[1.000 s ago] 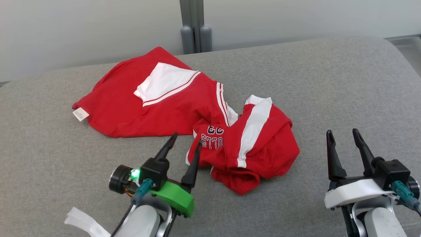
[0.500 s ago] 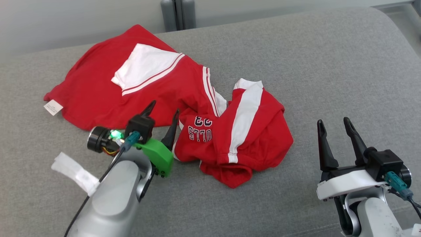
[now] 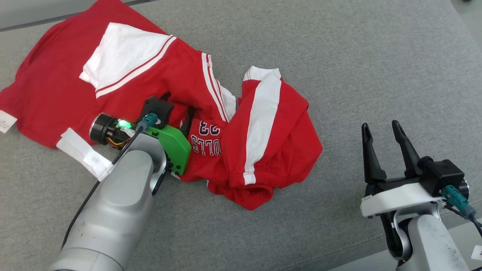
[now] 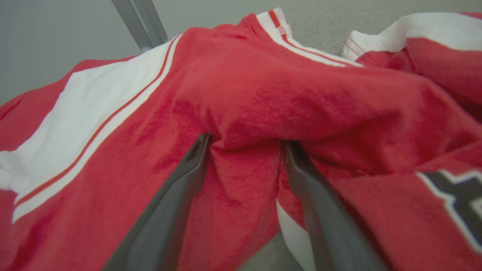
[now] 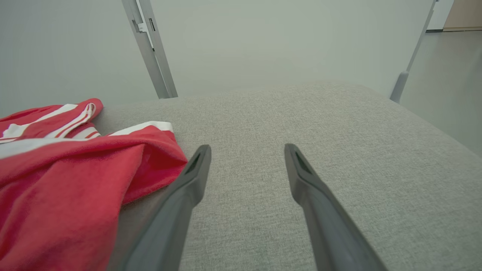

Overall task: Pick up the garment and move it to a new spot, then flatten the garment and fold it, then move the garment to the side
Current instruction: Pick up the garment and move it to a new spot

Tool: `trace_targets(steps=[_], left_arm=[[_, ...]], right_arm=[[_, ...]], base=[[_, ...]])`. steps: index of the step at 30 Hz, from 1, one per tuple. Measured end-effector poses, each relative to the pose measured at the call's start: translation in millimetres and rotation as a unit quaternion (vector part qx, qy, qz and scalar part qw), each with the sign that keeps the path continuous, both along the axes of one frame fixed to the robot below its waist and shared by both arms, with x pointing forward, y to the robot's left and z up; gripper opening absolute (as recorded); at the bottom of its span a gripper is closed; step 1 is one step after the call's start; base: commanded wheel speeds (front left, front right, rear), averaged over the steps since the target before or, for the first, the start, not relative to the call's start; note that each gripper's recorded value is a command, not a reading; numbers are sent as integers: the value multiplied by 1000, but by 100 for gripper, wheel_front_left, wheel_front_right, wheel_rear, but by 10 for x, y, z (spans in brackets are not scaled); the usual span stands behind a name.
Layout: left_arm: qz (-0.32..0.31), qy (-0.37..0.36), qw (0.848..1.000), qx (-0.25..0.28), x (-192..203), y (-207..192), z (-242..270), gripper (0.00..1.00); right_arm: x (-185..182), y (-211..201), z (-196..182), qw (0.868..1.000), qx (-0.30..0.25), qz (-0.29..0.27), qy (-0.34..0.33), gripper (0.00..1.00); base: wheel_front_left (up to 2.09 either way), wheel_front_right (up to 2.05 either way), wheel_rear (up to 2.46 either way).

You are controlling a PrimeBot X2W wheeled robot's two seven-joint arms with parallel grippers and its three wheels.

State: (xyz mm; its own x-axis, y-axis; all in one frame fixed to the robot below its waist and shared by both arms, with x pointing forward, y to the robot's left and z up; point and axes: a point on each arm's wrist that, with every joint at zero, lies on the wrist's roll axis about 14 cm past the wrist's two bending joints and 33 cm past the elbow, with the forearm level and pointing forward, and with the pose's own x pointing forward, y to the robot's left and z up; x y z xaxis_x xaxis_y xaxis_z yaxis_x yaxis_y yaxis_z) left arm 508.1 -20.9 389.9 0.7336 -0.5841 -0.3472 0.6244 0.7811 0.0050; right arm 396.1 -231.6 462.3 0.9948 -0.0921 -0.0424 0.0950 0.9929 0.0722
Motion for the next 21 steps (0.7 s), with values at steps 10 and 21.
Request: trace_targets(steps=[10,21], left_arm=[[22,-41,999,-23,199,29,278,0],[118,-230,966,-4,975,956,1655,0]], right_arm=[[29,-28,34,1000,1,-4,-6,100],[92,104,143,1000,8,15,-25,100]], base=[[0,0,0],[0,0,0]])
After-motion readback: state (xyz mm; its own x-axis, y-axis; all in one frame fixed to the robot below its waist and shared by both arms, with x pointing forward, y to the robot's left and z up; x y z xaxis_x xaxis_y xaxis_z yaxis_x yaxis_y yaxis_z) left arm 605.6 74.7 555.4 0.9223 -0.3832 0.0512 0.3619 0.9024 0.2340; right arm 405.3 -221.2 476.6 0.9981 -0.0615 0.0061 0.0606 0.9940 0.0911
